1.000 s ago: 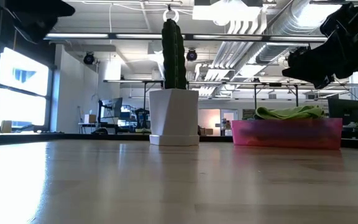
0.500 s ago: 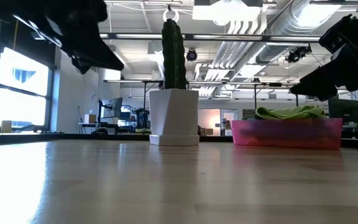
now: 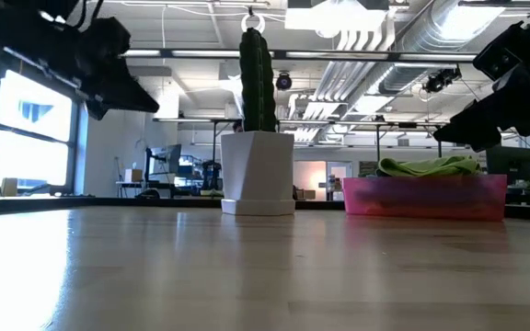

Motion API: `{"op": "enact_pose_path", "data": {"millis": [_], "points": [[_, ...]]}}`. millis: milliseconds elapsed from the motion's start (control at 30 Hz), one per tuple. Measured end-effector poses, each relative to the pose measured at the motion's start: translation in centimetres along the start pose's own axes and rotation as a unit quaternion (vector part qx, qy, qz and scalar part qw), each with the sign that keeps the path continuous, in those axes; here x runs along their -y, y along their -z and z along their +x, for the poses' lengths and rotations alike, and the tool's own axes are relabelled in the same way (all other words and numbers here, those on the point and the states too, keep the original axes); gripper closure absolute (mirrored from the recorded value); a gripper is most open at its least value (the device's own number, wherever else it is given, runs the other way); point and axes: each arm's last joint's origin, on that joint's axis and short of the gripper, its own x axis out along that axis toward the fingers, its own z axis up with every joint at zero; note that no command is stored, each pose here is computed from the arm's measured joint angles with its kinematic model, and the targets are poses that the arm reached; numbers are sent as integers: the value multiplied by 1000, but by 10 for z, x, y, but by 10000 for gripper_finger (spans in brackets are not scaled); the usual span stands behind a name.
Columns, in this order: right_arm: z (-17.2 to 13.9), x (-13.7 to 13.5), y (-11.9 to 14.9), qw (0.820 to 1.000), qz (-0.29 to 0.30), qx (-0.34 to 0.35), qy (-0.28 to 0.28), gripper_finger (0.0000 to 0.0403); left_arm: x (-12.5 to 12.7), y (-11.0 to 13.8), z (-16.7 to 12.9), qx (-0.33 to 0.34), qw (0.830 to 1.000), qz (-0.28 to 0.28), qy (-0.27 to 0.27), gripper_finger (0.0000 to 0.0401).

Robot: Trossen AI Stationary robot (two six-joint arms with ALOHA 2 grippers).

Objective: Fold microfiber towels
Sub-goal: Return to Home Position

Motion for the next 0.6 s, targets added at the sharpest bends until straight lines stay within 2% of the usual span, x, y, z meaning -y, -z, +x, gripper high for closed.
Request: {"op": "enact_pose_path", "data": {"millis": [133, 233, 333, 400, 600], "points": [[0, 0, -1, 1000, 19, 4, 3, 215, -9, 18, -4, 61, 996, -35, 61, 391], [0, 2, -1, 999, 27, 11, 23, 215, -13, 31, -4, 109, 990, -49, 81, 391], [0, 2, -1, 999, 27, 14, 31, 215, -19, 45, -2, 140, 985, -56, 78, 391], [0, 2, -1, 999, 27, 13, 30, 215, -22, 52, -1, 135, 987, -56, 69, 391], [0, 2, 0, 999, 25, 8, 27, 215, -24, 53, 1, 126, 989, -47, 54, 391]]}}
